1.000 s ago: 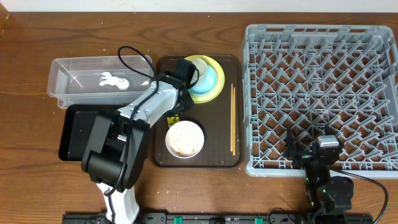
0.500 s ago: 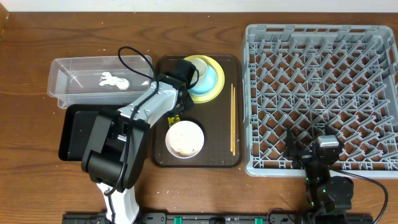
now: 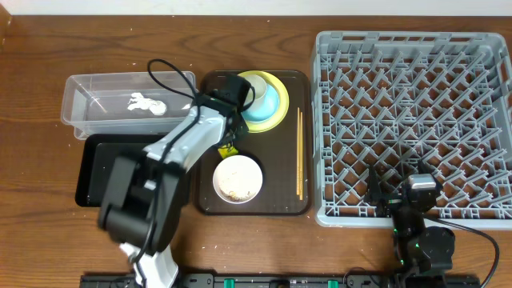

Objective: Sort waste into correct bins and load items into the dishwasher rack
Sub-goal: 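Carry the wrapper with the left gripper into the clear bin and release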

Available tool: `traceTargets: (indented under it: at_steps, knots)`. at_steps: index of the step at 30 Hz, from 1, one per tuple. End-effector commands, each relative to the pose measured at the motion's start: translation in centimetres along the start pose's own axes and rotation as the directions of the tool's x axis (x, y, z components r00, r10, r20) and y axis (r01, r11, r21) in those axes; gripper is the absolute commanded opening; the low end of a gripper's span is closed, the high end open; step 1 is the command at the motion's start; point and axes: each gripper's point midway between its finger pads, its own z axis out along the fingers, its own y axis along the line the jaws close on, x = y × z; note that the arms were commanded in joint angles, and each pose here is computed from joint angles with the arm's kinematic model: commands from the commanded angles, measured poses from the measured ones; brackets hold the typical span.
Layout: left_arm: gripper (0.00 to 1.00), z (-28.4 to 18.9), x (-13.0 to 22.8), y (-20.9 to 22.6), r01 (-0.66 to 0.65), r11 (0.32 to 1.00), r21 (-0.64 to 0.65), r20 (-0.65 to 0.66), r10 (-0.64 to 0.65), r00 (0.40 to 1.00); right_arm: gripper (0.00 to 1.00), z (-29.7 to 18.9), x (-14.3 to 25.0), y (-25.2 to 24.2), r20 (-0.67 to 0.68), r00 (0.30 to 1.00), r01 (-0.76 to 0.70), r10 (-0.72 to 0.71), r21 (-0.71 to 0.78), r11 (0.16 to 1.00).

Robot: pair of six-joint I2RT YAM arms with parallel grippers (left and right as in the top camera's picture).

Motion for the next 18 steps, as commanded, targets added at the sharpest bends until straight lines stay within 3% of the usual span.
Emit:
traceTargets:
  at_steps: [1,9,18]
  knots:
    - [0.06,-5.9,-3.3,-1.1,0.024,0.992,0.123,0.127,-0.039,0.991,0.99,0.0,0.0,0.3,0.0,1.0,0.007,-0.007,-0.013,1.0]
    - [0.06,-12.8,-9.3,2.9,0.133,0.979,0.155,0.354,-0.181,0.917,0.99,0.0,0.0,0.3,0.0,1.0,0.007,-0.007,-0.013,1.0]
    - [0.06,-12.1,-14.9,8.2,0.296,0.942,0.156,0.432,-0.335,0.838,0.99,0.0,0.0,0.3,0.0,1.0,0.007,-0.007,-0.013,1.0]
